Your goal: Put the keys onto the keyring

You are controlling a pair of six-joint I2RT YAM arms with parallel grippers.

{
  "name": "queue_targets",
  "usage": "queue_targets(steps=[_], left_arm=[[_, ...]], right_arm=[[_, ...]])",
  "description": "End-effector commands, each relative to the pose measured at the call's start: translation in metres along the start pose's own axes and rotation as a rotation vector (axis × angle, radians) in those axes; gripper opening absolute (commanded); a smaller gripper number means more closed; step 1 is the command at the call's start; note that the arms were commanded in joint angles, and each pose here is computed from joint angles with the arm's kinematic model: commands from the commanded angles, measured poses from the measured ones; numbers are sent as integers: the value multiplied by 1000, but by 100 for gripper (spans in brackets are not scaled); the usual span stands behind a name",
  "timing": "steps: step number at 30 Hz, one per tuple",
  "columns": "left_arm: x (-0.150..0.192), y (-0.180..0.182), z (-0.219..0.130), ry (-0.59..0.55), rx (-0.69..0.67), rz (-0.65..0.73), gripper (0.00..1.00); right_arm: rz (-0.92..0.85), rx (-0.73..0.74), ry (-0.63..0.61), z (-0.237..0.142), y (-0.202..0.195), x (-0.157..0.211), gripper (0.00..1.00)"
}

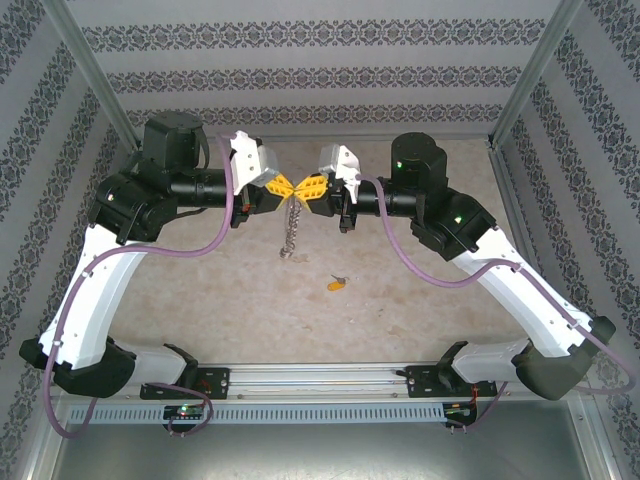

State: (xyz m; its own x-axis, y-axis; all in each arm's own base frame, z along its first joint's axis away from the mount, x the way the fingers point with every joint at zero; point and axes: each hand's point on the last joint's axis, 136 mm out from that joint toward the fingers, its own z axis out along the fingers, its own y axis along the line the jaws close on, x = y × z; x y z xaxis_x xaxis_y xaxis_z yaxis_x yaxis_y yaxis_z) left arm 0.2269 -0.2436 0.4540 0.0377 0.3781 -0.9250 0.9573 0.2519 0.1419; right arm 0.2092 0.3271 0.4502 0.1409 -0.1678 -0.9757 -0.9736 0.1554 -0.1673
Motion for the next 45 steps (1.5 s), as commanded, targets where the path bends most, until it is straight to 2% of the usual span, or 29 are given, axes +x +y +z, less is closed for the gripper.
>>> queue_targets(steps=[1,12,15,19,31,36,45], left_arm=[[-16,-14,-1,-64,74,9,28],[-26,-21,0,-123,131,-25,25],[-31,-22,-1,-140,141,-31,19],[-36,-25,-3,-167,169,-47,18],[-43,-31,-5,-207,221,-84,18],[-46,-32,-5,-224,235,-97,22],[-51,-35,-7,-252,255,-109,16]], right_arm=[[-25,-8,-90,-4,0,-21,0],[47,-15,-220,-15,-11,-39,0],[66,-17,-242,-16,-13,-40,0],[84,-17,-276,-18,-15,-45,0],[102,-18,-326,-22,-16,-52,0],[98,-15,-337,-25,-15,-55,0],[95,-12,-354,-27,-13,-58,0]])
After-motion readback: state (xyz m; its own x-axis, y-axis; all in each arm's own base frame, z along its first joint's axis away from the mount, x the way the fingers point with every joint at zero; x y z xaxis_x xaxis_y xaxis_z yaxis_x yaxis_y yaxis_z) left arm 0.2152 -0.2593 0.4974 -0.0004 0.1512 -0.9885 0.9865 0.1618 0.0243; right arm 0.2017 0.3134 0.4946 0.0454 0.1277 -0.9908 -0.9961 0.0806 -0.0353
